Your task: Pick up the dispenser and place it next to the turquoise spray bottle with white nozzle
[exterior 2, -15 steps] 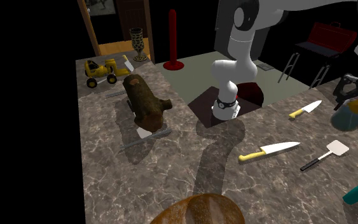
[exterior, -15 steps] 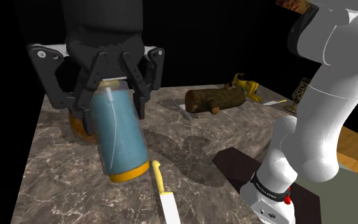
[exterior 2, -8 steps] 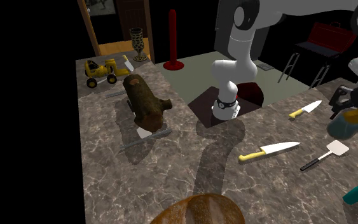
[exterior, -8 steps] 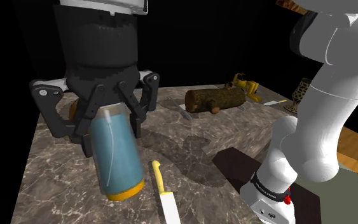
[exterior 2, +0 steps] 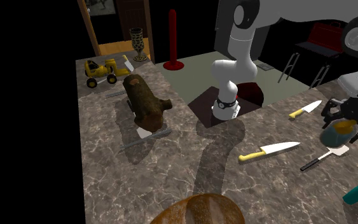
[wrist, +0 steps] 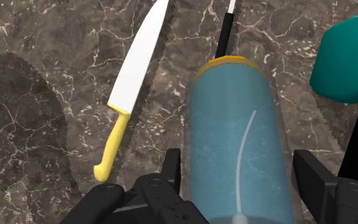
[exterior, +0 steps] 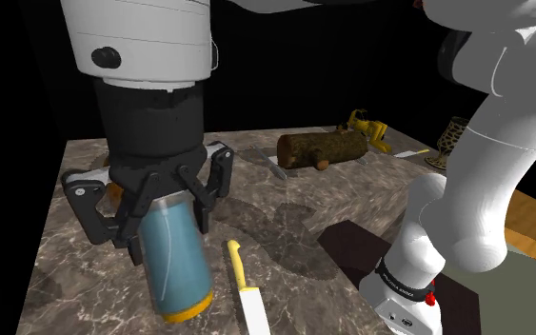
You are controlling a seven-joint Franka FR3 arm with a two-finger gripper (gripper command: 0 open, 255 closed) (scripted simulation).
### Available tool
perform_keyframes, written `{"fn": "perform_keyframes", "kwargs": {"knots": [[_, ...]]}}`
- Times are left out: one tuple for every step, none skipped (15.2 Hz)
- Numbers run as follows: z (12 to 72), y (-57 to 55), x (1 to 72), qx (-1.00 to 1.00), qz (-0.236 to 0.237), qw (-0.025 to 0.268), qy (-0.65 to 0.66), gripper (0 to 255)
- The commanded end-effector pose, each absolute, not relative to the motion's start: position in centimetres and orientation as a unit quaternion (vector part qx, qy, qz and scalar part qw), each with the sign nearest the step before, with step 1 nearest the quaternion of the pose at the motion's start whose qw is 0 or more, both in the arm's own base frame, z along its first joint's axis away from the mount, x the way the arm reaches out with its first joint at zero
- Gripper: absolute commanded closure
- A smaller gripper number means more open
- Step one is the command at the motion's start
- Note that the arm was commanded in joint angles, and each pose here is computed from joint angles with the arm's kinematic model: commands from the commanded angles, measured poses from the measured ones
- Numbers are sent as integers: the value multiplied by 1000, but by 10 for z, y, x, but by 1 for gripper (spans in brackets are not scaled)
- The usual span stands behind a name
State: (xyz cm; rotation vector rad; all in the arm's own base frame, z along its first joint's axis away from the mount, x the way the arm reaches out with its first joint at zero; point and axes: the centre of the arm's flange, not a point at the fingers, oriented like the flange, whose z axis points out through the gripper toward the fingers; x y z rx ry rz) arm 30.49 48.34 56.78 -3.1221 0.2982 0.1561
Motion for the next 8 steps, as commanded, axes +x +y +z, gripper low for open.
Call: {"fn": "perform_keyframes", "kwargs": {"knots": [[558, 483, 304, -994, 50, 1, 95, 255], [552, 483, 304, -994, 50, 1, 95, 255], [547, 483, 304, -994, 50, 1, 95, 255], [542, 483, 304, -994, 50, 1, 95, 255], [536, 483, 304, -994, 50, 1, 95, 255], [531, 483, 304, -994, 50, 1, 95, 255], [526, 483, 304, -994, 50, 1, 95, 255], [521, 483, 304, -994, 50, 1, 95, 255]]}}
